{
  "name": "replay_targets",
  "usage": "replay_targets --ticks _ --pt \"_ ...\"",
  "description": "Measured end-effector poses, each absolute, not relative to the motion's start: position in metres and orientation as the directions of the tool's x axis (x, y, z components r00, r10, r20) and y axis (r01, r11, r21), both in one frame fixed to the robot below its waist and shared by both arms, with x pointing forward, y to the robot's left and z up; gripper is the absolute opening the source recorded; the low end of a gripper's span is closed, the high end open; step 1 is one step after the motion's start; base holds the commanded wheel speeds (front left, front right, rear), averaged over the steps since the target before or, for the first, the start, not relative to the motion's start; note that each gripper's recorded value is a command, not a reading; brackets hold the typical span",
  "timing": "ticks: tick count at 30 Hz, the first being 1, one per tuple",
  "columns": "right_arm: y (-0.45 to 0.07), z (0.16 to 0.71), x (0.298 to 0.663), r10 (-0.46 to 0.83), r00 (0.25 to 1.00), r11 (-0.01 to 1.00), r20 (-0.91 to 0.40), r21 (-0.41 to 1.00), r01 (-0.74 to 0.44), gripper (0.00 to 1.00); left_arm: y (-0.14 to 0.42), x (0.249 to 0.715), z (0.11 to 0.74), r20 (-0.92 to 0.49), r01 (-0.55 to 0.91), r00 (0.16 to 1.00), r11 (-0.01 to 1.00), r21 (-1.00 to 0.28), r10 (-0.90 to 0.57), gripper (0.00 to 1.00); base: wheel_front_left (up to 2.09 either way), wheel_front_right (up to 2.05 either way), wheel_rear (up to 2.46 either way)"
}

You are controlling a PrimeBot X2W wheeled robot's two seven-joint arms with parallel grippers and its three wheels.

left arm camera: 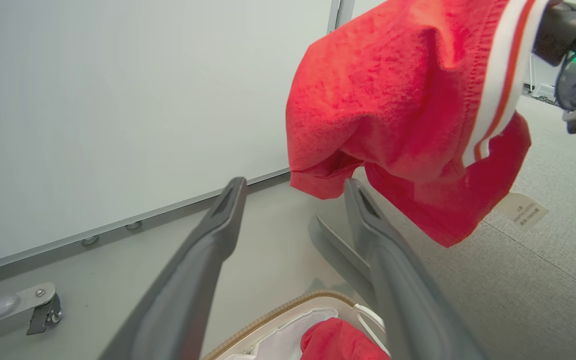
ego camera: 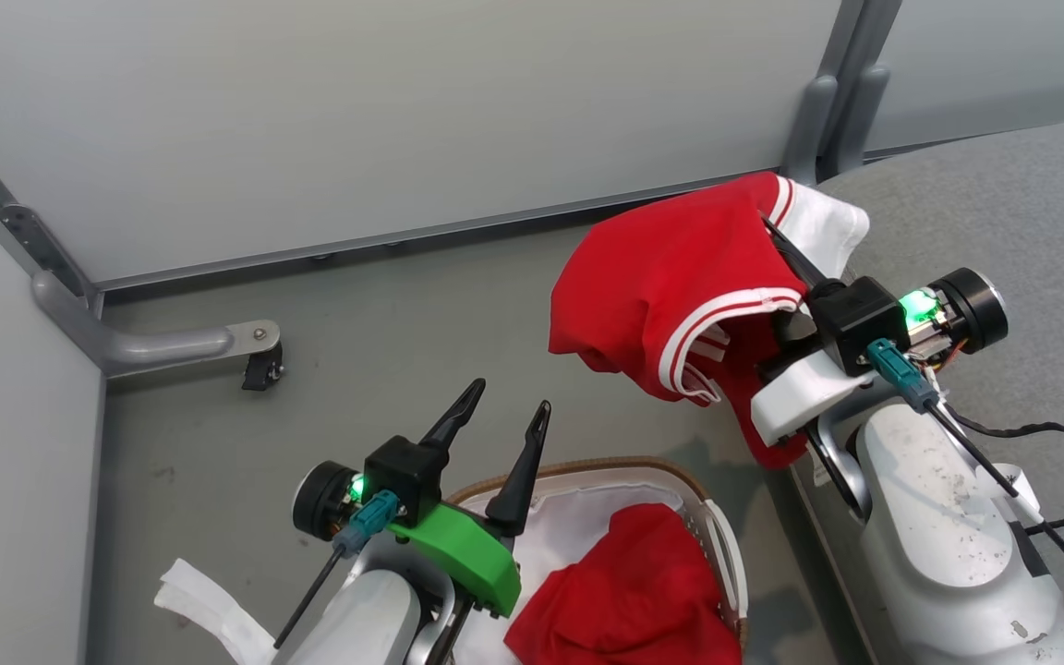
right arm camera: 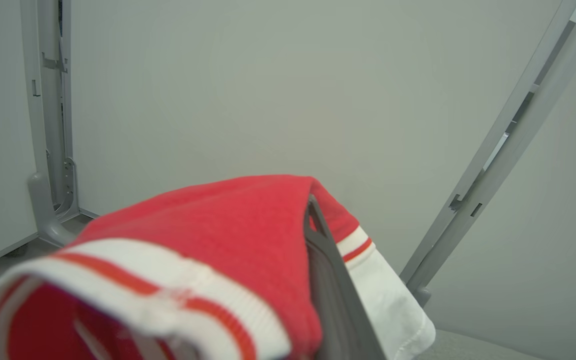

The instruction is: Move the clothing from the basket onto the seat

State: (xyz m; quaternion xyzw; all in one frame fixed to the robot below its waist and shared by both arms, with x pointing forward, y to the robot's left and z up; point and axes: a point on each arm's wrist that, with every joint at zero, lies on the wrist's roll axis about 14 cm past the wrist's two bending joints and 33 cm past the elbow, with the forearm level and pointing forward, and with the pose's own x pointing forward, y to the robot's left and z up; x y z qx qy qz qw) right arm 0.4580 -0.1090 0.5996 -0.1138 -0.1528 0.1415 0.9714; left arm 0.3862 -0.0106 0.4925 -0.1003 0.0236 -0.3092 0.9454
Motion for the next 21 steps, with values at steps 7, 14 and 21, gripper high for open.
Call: replay_targets --ticks 7,14,21 --pt "-0.136 0.597 0.454 0.249 0.934 0.945 0.256 -0.273 -0.177 0.0 -0.03 0.386 0.494 0.031 0.624 0.773 0.751 -0.217 -0.633 1.0 0.0 0.0 0.0" --pt "-0.187 0.597 0.44 0.125 0.959 0.959 0.255 -0.279 -0.051 0.0 -0.065 0.383 0.492 0.035 0.697 0.705 0.683 -0.218 -0.708 1.0 0.0 0.0 0.0" --pt "-0.243 0.589 0.415 -0.025 0.973 0.957 0.231 -0.274 0.09 0.0 -0.108 0.375 0.488 0.04 0.781 0.607 0.586 -0.214 -0.794 1.0 0.0 0.0 0.0"
